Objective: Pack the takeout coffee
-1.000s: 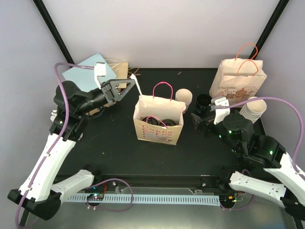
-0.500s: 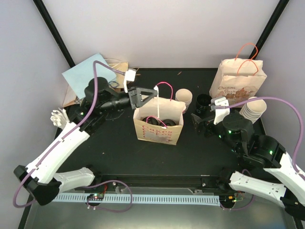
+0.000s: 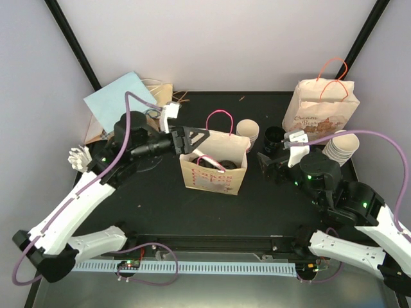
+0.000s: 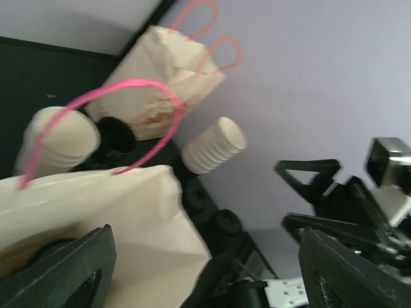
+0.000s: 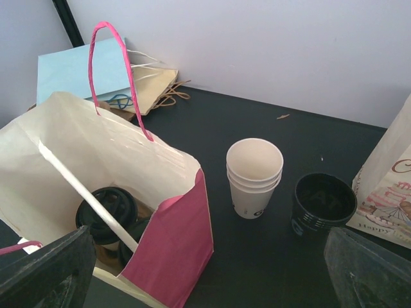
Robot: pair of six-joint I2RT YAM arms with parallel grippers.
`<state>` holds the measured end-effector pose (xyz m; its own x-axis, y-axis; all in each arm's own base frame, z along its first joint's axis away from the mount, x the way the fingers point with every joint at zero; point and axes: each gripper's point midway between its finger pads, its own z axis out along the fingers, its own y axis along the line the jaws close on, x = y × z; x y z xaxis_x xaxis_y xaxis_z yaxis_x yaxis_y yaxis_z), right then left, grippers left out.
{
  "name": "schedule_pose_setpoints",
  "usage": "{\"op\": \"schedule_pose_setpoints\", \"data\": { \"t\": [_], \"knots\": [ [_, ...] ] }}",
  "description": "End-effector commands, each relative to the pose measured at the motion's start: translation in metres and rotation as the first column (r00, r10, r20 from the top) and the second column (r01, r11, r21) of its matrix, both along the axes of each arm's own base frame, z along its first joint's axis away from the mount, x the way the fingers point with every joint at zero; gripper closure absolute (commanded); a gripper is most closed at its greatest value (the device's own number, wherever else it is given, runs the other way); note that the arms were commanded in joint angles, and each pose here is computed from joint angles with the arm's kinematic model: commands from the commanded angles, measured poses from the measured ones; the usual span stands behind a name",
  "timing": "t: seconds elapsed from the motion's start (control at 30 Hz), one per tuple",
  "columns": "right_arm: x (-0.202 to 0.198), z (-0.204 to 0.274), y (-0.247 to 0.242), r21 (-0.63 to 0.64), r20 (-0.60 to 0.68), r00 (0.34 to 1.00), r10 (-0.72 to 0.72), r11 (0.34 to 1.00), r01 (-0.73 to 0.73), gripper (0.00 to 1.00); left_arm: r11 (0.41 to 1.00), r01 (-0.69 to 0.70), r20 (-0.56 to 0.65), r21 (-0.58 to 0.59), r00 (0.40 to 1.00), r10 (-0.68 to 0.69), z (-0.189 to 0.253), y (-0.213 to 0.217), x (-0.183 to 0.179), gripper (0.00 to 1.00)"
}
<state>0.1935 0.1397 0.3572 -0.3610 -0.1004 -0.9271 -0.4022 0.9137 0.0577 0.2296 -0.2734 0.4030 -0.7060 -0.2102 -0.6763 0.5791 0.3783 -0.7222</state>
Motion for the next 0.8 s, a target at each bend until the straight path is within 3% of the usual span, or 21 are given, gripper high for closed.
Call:
{"op": "schedule_pose_setpoints", "data": {
  "t": [0.0, 0.13, 0.23, 0.4, 0.53, 0.6, 0.77],
  "knots": [
    [0.001, 0.007, -0.001, 0.016, 0.013, 1.0, -0.01, 1.0, 0.01, 0.0, 0.958, -0.227, 0.04, 0.175, 0.974, 0.223, -0.011, 0.056, 0.004, 0.16],
    [0.003, 0.006, 0.002, 0.011, 0.012, 1.0, -0.004, 1.0, 0.004, 0.0, 0.881, -0.38, 0.108, 0.282, 0.925, 0.365, 0.002, 0.101, 0.004, 0.12],
    [0.003, 0.005, 0.003, 0.007, 0.012, 1.0, -0.003, 1.0, 0.003, 0.0, 0.774, -0.502, 0.148, 0.385, 0.862, 0.486, 0.008, 0.142, 0.003, 0.1],
    [0.004, 0.003, 0.002, 0.002, 0.013, 1.0, -0.005, 1.0, 0.005, 0.0, 0.477, -0.681, 0.23, 0.556, 0.677, 0.699, 0.004, 0.23, -0.006, 0.05],
    [0.004, 0.001, 0.004, -0.006, 0.012, 1.0, 0.001, 1.0, -0.001, 0.0, 0.298, -0.711, 0.267, 0.637, 0.565, 0.781, -0.015, 0.279, -0.012, 0.14],
    [0.005, 0.0, 0.005, -0.013, 0.012, 1.0, 0.005, 1.0, -0.005, 0.0, 0.24, -0.694, 0.255, 0.679, 0.53, 0.809, -0.033, 0.294, -0.012, 0.21],
    [0.005, 0.001, 0.006, -0.018, 0.021, 1.0, 0.011, 1.0, -0.01, 0.0, 0.187, -0.618, 0.2, 0.764, 0.502, 0.841, -0.085, 0.31, -0.004, 0.28]
  ]
}}
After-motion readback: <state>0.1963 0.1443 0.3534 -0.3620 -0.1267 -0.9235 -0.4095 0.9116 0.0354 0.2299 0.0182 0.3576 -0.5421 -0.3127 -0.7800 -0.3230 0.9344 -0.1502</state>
